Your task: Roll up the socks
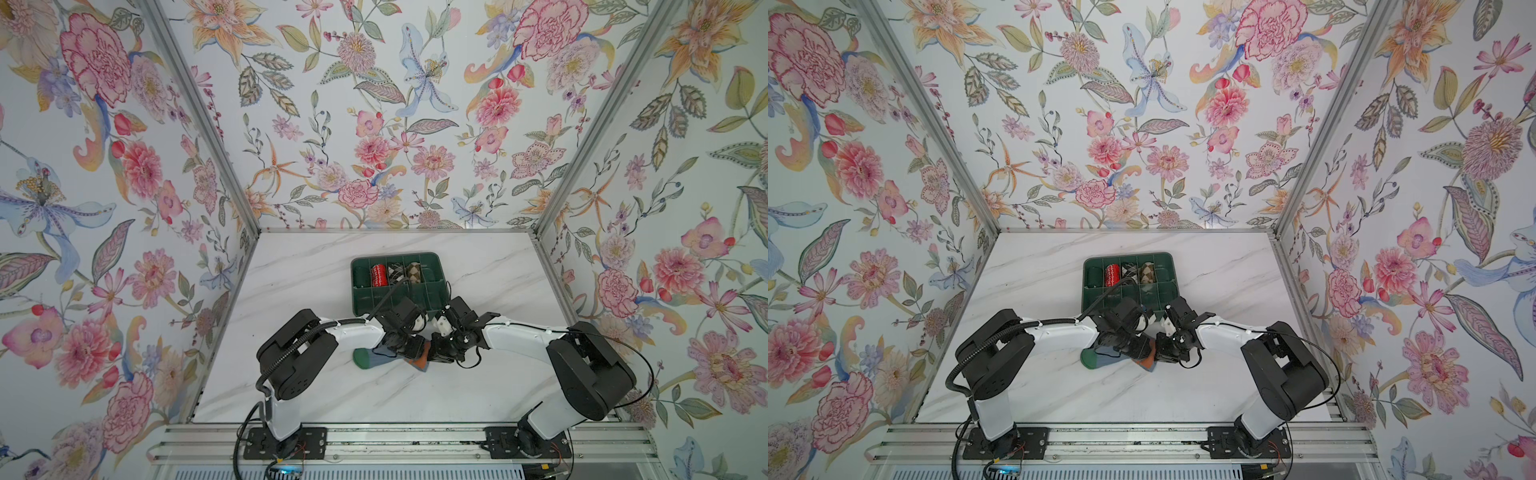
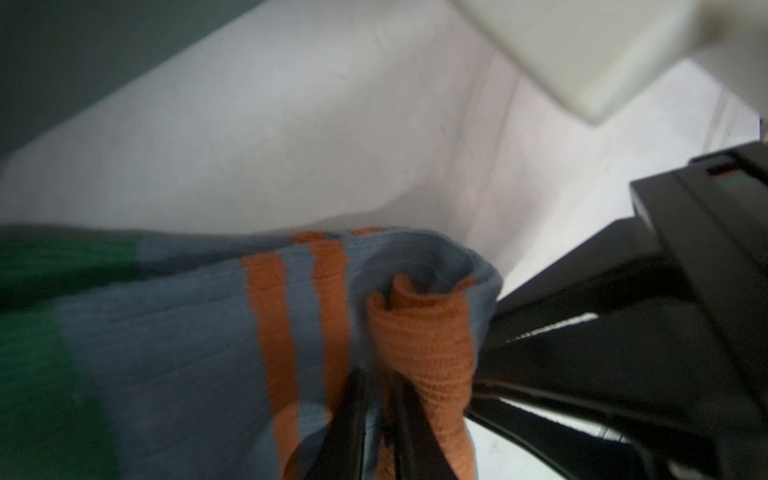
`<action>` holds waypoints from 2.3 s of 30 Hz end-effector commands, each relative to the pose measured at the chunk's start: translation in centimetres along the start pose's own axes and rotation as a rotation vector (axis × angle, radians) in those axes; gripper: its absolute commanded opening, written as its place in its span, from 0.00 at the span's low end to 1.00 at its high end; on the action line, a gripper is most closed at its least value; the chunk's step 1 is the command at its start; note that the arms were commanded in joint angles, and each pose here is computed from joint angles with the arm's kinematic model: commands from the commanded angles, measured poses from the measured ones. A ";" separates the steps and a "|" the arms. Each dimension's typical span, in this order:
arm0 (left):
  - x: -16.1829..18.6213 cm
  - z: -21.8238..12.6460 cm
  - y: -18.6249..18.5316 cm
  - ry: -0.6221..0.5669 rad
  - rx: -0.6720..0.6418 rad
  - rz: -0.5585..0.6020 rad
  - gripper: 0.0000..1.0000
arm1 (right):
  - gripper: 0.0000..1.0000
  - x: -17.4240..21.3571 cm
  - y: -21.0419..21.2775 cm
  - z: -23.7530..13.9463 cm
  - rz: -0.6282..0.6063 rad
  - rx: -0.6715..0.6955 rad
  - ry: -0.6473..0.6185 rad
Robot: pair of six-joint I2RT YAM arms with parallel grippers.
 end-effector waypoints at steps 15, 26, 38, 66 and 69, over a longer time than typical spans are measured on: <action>-0.9 0.7 -2.1 0.076 0.073 0.057 0.00 | 0.12 0.0 -1.0 -2.8 0.006 0.051 -0.143; -0.9 2.1 -1.9 0.106 0.094 0.037 0.00 | 0.34 0.8 -2.5 -3.4 0.090 -0.035 -0.167; 0.4 3.5 -0.5 0.129 0.088 0.013 0.00 | 0.44 2.2 -3.4 -4.8 0.146 -0.035 -0.240; 1.1 3.3 -0.3 0.130 0.098 0.020 0.00 | 0.34 4.7 -5.2 -4.3 0.199 -0.125 -0.379; 1.2 3.4 -0.2 0.131 0.102 0.021 0.00 | 0.33 4.7 -5.2 -4.2 0.198 -0.140 -0.382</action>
Point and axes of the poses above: each gripper's point midway between its finger pads, its own z axis out along the fingers, its own y axis along the line the jaws close on, x = y × z, the point moved 9 cm from there along -z, back along the fingers, and after that the axes turned 5 degrees about -z, right-handed, at the moved point
